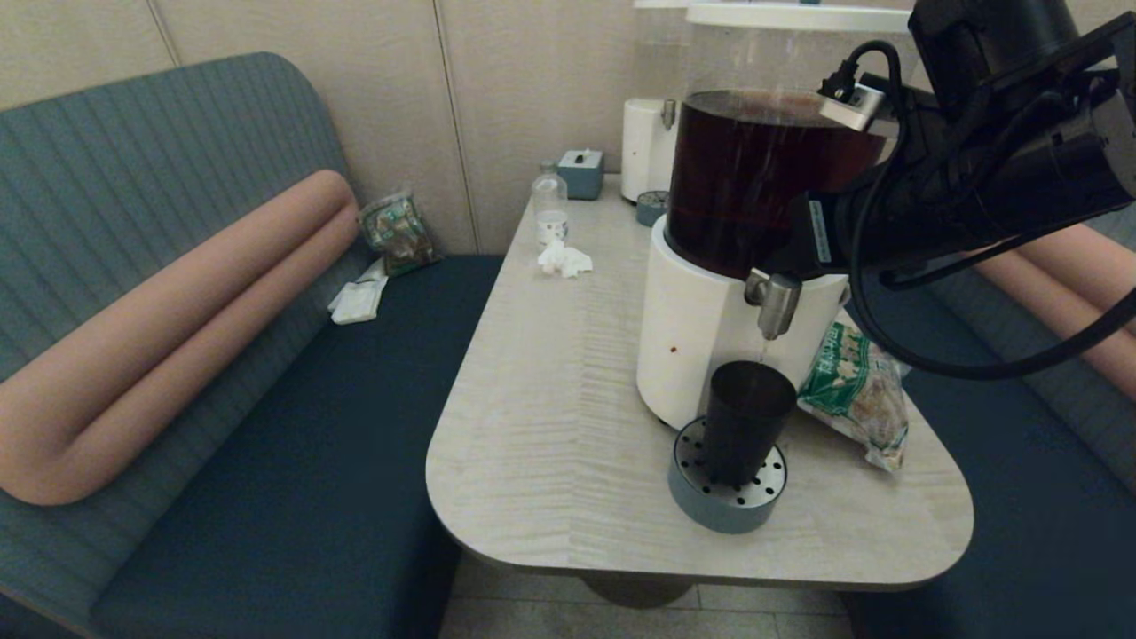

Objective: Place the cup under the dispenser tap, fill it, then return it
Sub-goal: Turn on the faucet

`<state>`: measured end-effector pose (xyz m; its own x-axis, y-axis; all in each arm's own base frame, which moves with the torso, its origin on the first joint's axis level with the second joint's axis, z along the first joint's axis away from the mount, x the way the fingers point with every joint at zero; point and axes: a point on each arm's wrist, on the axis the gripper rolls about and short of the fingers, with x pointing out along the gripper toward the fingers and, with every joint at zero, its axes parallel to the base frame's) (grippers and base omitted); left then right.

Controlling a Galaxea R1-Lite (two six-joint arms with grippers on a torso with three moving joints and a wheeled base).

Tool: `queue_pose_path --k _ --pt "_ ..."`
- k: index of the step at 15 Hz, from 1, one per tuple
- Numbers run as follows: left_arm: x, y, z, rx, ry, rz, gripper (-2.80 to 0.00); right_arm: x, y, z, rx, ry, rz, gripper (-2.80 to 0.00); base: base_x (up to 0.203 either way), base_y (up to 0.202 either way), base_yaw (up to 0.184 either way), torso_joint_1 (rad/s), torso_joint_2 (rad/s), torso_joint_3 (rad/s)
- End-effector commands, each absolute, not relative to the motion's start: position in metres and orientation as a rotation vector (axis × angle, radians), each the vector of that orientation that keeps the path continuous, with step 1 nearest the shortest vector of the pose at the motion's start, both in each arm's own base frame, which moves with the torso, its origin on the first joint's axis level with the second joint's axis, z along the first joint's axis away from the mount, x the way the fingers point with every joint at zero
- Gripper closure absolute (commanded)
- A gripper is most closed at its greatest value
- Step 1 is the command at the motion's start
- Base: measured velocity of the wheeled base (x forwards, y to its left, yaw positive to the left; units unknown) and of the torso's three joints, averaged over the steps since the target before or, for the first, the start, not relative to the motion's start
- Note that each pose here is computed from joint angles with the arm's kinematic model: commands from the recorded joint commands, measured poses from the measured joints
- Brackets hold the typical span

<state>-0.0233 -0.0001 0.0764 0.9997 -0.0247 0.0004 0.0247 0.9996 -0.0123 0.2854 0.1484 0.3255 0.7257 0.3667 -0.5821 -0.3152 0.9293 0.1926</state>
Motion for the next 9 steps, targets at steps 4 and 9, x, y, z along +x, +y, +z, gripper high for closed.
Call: queue_pose_path --k 4,9 --pt "-0.023 0.0 0.076 -0.012 -0.001 -0.025 0.0 0.283 0.138 0.334 0.098 0.619 0.347 0.0 0.0 0.0 0.0 0.0 0.0 0.0" --pt "-0.023 0.0 0.077 -0.012 -0.001 -0.025 0.0 0.279 0.128 0.342 0.11 0.582 0.331 0.0 0.0 0.0 0.0 0.0 0.0 0.0"
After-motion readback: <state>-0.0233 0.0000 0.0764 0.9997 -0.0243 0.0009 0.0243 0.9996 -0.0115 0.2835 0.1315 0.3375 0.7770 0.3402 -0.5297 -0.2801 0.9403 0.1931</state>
